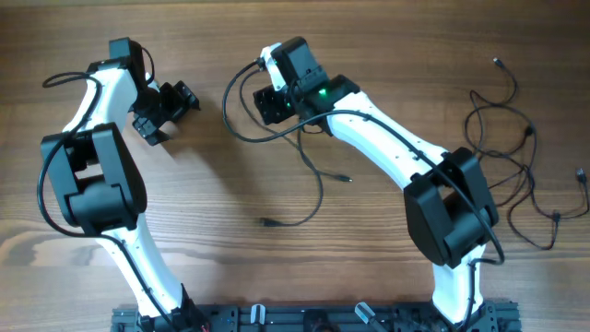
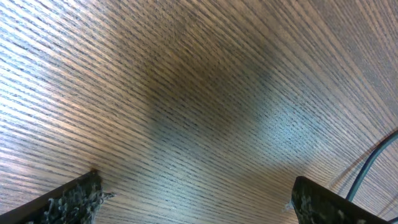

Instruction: Untangle cables

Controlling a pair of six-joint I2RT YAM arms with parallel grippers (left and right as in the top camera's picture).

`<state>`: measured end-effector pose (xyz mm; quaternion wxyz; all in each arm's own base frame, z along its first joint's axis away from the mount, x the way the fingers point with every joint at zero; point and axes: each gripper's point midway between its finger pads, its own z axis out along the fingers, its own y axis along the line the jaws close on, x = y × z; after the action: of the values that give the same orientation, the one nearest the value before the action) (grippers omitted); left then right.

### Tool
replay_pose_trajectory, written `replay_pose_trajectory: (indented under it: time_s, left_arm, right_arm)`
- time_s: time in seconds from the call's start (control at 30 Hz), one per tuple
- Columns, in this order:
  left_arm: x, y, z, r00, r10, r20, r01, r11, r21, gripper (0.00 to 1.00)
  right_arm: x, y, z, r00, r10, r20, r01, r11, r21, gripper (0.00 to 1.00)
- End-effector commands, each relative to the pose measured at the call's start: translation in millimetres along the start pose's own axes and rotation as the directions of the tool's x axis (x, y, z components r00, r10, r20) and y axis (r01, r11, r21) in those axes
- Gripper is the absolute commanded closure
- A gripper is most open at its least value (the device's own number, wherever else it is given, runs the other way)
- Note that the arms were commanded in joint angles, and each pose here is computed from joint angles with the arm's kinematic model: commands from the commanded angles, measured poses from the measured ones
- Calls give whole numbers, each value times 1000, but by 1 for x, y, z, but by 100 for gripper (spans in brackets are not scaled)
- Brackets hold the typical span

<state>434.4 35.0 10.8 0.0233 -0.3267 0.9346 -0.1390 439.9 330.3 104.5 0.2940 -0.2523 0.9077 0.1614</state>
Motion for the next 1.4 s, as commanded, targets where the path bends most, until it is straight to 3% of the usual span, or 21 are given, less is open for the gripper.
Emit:
replay_pose_trajectory:
  time_s: [0.0, 0.13, 0.27, 0.37, 0.6, 0.77, 0.9, 1.03, 1.37]
  left_arm:
    - [3, -3, -3, 1000, 2, -1, -2, 1000, 13, 0]
    - [3, -3, -3, 1000, 2, -1, -2, 1000, 13, 0]
    - [2, -3, -3, 1000, 2, 0, -2, 1000, 13, 0]
    - [2, -3, -3, 1000, 2, 0, -2, 1000, 14, 0]
    - [2, -3, -3, 1000, 2, -1, -2, 1000, 13, 0]
    - [2, -3, -3, 1000, 2, 0, -2, 1000, 13, 0]
    - [2, -3, -3, 1000, 2, -1, -2, 1000, 13, 0]
    - [2, -3, -3, 1000, 2, -1, -2, 1000, 13, 0]
    - [2, -3, -3, 1000, 2, 0, -2, 1000, 13, 0]
  right_arm:
    - [29, -22, 20, 995, 10, -97, -6, 999, 40, 26]
    - [69, -25, 12, 960, 119, -255, -103, 992, 72, 29]
    - [100, -15, 6, 919, 134, -371, -131, 991, 33, 44]
    - [113, -12, 11, 912, 117, -392, -117, 993, 25, 56]
    - [133, 0, 22, 914, 72, -399, -62, 997, 40, 73]
    - [138, 7, 20, 910, 32, -413, 3, 997, 82, 73]
    - [140, 11, 20, 908, -7, -418, 41, 997, 73, 63]
    - [133, 10, 20, 914, -32, -406, 66, 995, 71, 59]
    - [126, -4, 12, 906, -68, -417, 135, 982, 132, 56]
